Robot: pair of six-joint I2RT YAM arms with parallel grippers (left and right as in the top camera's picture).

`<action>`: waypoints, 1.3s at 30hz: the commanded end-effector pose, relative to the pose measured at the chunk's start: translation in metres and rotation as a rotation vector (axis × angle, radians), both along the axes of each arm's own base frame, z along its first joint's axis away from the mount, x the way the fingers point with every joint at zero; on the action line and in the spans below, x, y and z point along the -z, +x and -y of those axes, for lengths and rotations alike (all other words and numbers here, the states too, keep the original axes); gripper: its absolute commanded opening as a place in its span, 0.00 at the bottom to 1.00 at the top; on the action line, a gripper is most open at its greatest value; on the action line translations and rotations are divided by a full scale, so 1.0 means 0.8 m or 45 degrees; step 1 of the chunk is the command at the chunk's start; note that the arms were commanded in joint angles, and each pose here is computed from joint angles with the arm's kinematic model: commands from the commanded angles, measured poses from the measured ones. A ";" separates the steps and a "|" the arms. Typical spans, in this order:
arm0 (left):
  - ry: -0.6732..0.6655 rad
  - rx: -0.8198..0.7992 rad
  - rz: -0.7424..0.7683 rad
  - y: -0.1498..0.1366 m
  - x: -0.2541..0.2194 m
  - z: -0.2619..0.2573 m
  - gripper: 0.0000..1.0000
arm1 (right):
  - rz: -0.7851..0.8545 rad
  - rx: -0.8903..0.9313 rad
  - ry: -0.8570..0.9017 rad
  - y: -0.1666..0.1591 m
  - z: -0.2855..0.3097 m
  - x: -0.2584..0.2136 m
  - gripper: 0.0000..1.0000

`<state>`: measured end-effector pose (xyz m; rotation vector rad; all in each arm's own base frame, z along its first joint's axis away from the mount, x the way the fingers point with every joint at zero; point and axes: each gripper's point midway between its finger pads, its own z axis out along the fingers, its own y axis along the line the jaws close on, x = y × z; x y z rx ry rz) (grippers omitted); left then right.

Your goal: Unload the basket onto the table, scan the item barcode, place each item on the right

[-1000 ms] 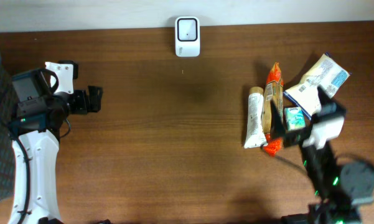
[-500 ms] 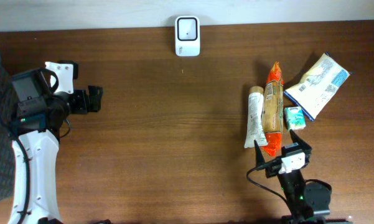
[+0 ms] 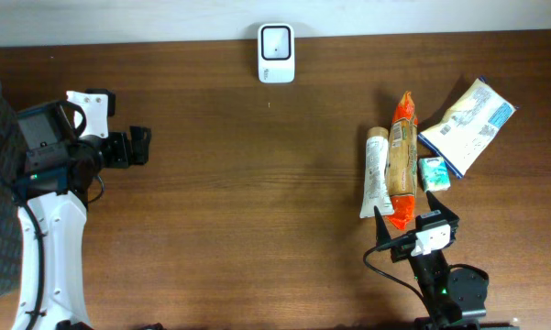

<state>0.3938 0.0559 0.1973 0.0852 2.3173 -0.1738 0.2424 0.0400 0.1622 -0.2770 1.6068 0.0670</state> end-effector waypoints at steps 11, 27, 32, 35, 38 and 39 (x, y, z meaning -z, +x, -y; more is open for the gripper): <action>0.181 -0.082 0.093 -0.064 -0.021 0.002 0.99 | -0.004 -0.005 0.010 0.000 0.000 0.003 0.99; 0.386 -0.027 1.019 -0.174 0.014 0.070 0.99 | -0.004 -0.005 0.009 0.000 0.000 0.003 0.99; 0.391 -0.040 0.908 -0.182 0.043 0.065 0.99 | -0.004 -0.005 0.009 0.000 0.000 0.003 0.99; 0.388 -0.035 0.887 -0.185 0.049 0.066 0.99 | -0.004 -0.005 0.010 0.000 0.000 0.003 0.99; 0.350 -0.063 0.877 -0.185 0.051 0.064 0.99 | -0.005 -0.005 0.009 0.000 0.000 0.003 0.98; 0.337 -0.077 0.875 -0.185 0.051 0.063 0.99 | -0.004 -0.005 0.009 0.000 0.000 0.003 0.99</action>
